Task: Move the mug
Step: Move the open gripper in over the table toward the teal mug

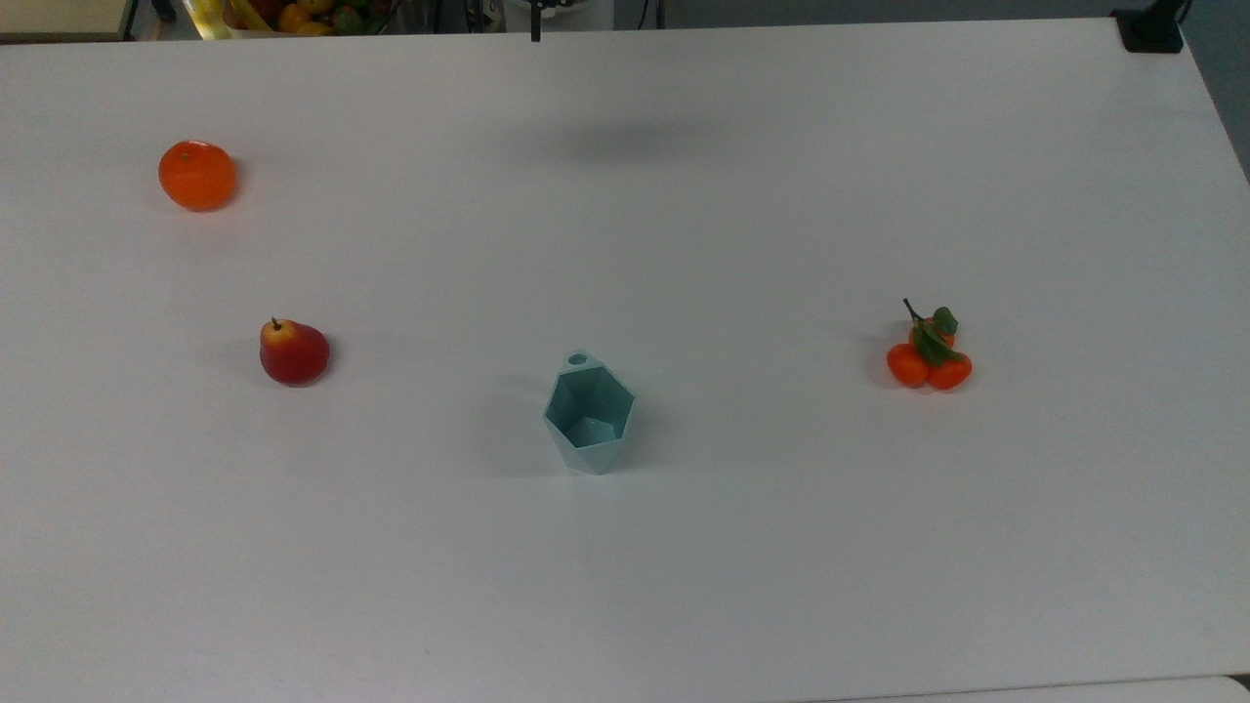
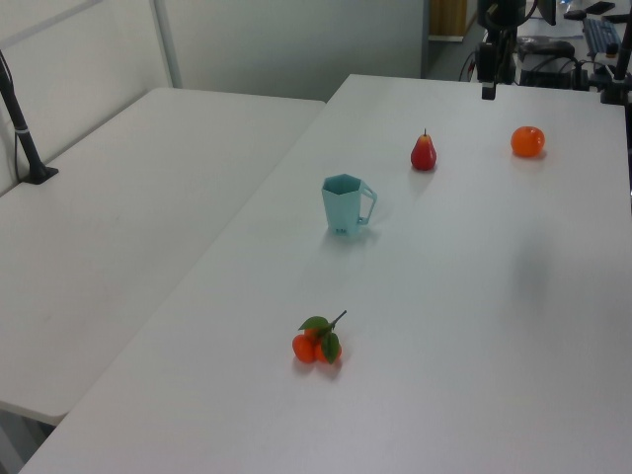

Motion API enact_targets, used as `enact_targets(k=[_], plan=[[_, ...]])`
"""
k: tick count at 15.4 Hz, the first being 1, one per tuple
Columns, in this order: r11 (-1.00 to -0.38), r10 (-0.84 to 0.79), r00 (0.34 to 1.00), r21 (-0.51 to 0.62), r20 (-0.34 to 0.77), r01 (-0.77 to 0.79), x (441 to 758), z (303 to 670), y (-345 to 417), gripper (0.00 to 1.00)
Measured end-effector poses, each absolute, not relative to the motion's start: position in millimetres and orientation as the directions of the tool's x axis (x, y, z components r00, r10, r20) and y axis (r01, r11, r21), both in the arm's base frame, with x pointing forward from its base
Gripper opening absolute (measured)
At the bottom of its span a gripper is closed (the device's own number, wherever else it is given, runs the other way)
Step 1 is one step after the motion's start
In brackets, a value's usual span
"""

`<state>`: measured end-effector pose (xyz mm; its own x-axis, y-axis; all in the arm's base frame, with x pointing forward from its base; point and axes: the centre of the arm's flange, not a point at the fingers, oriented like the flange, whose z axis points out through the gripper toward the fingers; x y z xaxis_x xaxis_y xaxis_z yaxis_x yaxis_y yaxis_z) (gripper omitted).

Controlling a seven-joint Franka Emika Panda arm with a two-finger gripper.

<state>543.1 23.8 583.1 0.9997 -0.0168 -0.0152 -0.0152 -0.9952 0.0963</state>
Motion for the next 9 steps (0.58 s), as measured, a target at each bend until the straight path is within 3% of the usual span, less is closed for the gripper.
enact_targets(k=[9], plan=[[-0.996, 0.001, 1.000, 0.094, -0.005, 0.002, 548.4, 578.7, 24.4, 1.00]])
